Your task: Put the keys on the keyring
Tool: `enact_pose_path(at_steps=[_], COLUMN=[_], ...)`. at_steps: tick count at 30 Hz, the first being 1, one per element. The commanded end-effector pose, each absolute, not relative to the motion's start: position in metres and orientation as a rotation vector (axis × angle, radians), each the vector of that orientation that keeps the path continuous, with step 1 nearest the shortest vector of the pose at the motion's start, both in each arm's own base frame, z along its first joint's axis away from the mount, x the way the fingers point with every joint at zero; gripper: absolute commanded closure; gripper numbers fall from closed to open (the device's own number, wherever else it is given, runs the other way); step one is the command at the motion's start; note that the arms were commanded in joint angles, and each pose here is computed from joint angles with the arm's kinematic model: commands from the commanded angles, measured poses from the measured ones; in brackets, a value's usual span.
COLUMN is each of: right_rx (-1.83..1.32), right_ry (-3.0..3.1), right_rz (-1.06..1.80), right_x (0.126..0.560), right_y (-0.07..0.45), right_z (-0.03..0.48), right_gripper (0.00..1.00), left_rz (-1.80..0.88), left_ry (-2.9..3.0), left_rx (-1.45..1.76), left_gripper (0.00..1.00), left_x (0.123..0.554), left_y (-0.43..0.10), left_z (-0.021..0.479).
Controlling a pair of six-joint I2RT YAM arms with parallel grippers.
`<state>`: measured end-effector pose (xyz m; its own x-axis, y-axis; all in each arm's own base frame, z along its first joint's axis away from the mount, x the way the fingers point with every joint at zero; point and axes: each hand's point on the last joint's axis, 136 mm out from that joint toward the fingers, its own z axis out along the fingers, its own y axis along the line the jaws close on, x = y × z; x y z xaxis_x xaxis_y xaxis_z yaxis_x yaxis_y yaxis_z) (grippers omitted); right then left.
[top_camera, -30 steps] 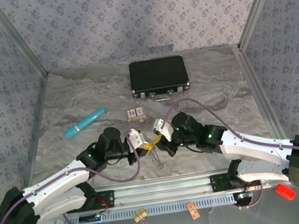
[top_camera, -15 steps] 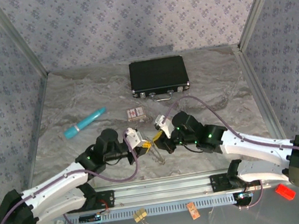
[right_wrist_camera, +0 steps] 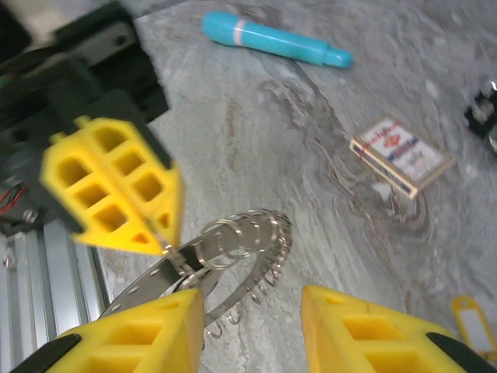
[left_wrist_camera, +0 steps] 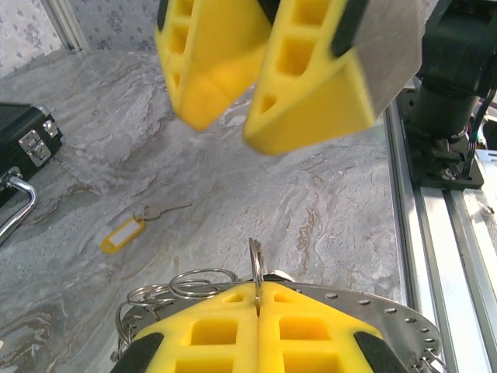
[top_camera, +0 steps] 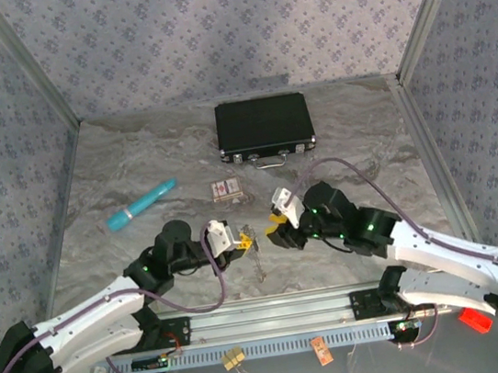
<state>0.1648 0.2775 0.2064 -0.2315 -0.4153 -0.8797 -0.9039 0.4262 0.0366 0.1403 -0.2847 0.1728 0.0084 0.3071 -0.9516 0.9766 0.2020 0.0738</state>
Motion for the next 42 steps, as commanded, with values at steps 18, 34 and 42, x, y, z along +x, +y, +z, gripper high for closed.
enact_pose_path(at_steps=[18, 34, 42], right_rx=[-1.459, -1.504, -1.579], right_ry=[1.506, 1.529, 1.577], right_rz=[0.778, 0.790, 0.669], right_x=[0.139, 0.135, 0.140], right_y=[0.317, 0.317, 0.309], right_z=[0.201, 0.188, 0.192], right_gripper=[0.73, 0.88, 1.00], left_rz=[-0.885, -0.898, -0.801], left_ry=[1.297, 1.280, 1.434], left_rx=[1.349, 1.340, 1.334], left_gripper=[1.00, 1.00, 0.81], left_x=[0.126, 0.125, 0.140], left_y=[-0.291, -0.293, -0.286], left_z=[0.192, 0.198, 0.186])
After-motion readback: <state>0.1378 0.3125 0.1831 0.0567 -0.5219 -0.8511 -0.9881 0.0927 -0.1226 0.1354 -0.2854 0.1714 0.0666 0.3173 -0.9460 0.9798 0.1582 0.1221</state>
